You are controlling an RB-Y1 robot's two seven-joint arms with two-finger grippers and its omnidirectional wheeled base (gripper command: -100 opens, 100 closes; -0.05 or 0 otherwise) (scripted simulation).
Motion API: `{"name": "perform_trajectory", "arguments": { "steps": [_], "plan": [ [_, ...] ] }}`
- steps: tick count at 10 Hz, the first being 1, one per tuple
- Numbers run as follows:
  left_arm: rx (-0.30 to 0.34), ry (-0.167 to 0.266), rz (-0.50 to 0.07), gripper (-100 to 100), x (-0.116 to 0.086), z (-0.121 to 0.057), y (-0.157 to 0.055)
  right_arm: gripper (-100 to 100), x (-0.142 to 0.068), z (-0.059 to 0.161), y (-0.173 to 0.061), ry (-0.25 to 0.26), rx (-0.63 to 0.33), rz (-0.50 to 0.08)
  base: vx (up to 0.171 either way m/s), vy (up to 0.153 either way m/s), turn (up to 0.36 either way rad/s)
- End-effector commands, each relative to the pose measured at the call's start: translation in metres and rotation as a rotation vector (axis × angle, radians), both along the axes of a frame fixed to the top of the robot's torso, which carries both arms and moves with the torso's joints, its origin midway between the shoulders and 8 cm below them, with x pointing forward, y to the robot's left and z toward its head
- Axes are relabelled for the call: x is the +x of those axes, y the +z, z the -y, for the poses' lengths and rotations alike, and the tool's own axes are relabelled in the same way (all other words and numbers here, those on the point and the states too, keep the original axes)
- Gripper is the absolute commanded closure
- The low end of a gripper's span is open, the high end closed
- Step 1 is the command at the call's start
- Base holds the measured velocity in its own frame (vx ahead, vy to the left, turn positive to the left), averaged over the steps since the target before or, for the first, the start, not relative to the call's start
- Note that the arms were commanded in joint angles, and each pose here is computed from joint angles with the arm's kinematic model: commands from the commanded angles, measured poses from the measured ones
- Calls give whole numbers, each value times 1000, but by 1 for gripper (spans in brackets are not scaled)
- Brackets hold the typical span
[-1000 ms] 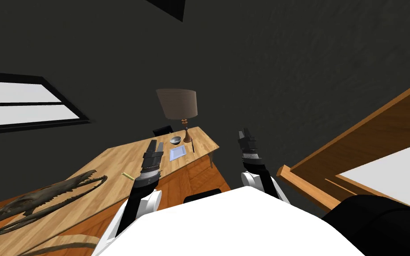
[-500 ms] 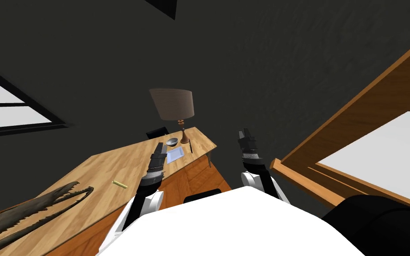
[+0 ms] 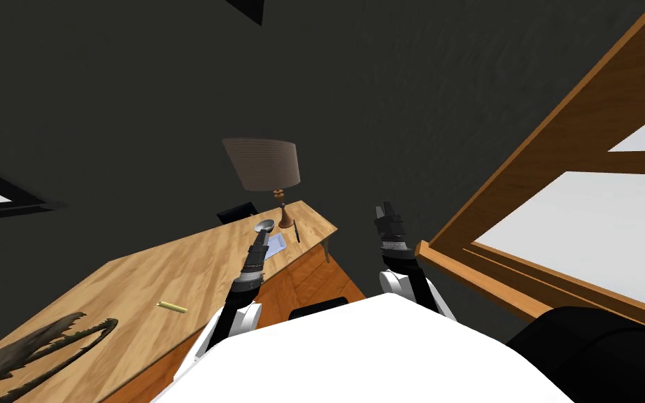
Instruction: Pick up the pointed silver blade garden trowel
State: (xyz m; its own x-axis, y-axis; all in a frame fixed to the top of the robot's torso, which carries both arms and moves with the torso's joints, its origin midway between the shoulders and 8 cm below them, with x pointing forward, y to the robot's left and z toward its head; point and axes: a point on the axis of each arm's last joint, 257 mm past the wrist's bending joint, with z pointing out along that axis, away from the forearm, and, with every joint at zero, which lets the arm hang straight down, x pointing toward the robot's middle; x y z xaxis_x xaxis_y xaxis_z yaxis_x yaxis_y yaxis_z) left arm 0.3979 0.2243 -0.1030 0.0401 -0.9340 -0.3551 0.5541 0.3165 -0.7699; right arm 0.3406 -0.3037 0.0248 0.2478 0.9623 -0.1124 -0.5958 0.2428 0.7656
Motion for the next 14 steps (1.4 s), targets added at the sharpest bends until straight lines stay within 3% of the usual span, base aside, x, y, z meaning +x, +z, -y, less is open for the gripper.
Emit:
{"name": "perform_trajectory", "arguments": {
  "steps": [1,7,12,14],
  "plan": [
    [29,-10,-5,-100,4,4,-11,0,0,0,0,0,0,0,-5,54,-248],
    [97,-9,-92,-100,14,3,-67,0,0,0,0,0,0,0,-4,41,-139],
    [205,-16,-127,-100,20,5,-109,0,0,0,0,0,0,0,-5,47,-230],
    [253,-9,-165,-100,21,-2,-135,0,0,0,0,0,0,0,-7,49,-208]
  ]
}}
